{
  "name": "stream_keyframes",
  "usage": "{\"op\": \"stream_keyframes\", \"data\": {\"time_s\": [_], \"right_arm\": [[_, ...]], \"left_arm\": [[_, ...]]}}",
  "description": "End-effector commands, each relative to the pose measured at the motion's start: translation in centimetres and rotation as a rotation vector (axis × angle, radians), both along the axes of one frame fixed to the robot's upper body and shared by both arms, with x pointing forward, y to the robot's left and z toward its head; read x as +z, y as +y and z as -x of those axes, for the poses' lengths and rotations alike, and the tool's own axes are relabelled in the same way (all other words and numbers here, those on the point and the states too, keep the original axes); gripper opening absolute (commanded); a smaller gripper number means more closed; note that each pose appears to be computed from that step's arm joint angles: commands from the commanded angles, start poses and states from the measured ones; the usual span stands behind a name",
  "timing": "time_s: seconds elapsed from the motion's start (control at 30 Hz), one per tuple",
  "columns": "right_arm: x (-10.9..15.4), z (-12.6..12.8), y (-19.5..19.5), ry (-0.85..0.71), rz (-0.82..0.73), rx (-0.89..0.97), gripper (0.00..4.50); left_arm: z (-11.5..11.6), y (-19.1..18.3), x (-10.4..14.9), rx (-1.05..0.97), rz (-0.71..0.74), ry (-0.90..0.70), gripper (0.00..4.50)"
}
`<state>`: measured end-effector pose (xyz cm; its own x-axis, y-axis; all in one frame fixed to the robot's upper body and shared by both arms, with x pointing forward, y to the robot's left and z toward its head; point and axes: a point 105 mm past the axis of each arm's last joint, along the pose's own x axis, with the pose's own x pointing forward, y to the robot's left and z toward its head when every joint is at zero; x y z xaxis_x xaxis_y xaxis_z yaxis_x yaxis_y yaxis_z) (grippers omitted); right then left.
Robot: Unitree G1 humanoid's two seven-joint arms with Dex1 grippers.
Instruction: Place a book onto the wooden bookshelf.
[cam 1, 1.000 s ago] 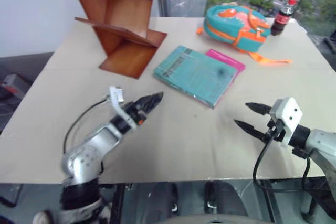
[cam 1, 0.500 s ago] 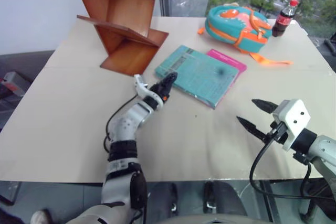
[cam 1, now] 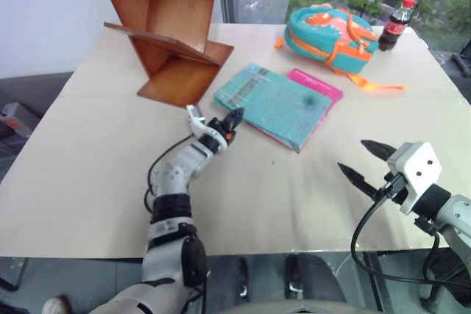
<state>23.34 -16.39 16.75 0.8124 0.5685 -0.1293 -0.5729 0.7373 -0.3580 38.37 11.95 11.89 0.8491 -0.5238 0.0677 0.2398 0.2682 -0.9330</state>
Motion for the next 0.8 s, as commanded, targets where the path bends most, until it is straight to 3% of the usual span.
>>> {"op": "stream_keyframes", "data": {"time_s": [0.03,0.17,0.3,0.47,0.8], "right_arm": [[1.0,0.2,0.3,-0.053,0.008,0.012,3.36],[1.0,0.1,0.4,-0.053,0.010,0.020,3.36],[0.9,-0.1,0.5,-0.052,0.009,0.020,3.36],[0.8,-0.1,0.6,-0.052,0.010,0.020,3.36],[1.7,0.1,0.9,-0.073,0.009,0.018,3.36]], "left_arm": [[1.0,0.9,-0.3,0.013,-0.018,0.028,0.06],[1.5,1.7,-1.2,0.046,-0.075,0.053,0.06],[0.9,1.5,-1.2,0.046,-0.074,0.045,1.66],[-0.5,0.6,-1.3,-0.001,-0.053,0.044,4.24],[-1.4,-1.2,-1.3,-0.124,0.006,0.056,4.24]]}}
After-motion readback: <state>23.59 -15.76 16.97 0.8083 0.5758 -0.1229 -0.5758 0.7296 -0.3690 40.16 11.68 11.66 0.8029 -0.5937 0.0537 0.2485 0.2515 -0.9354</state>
